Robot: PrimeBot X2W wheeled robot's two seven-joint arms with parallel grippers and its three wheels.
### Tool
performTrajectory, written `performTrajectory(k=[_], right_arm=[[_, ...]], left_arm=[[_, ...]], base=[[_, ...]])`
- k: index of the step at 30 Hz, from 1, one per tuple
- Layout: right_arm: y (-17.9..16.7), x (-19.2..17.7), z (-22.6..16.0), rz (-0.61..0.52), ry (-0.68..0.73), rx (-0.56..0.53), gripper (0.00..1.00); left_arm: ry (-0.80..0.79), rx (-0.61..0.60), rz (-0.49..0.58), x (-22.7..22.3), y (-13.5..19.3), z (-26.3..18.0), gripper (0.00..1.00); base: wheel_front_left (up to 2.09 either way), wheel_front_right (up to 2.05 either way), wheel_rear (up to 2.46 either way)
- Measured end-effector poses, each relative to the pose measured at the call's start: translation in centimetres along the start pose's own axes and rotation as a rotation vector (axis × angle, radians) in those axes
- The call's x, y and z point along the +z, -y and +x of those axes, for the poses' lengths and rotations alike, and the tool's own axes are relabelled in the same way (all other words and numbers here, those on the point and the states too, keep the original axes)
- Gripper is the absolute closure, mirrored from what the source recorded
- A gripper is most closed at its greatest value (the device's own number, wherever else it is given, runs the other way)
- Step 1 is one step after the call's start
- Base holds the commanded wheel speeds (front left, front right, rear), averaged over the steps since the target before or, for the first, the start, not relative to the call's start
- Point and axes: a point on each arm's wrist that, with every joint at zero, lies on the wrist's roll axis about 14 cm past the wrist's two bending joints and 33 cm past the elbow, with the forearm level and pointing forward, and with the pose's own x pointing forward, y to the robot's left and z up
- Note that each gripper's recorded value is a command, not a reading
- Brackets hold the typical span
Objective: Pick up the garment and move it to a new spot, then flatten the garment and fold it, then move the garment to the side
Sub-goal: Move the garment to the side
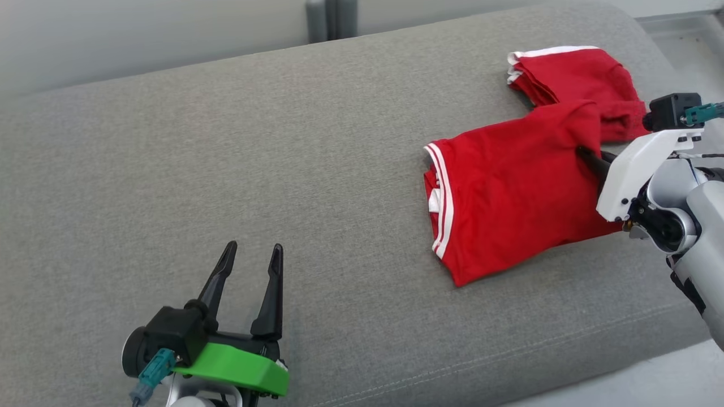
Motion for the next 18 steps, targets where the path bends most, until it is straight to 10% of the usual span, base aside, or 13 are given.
performTrajectory(k=[18], right_arm=[[0.8,3.6,0.6,-0.031,0.078,-0.031,1.00]], left_arm=[[-0.020,-0.056,-0.006,-1.2,0.6,3.0,0.00]], base=[[0.00,0.00,0.00]])
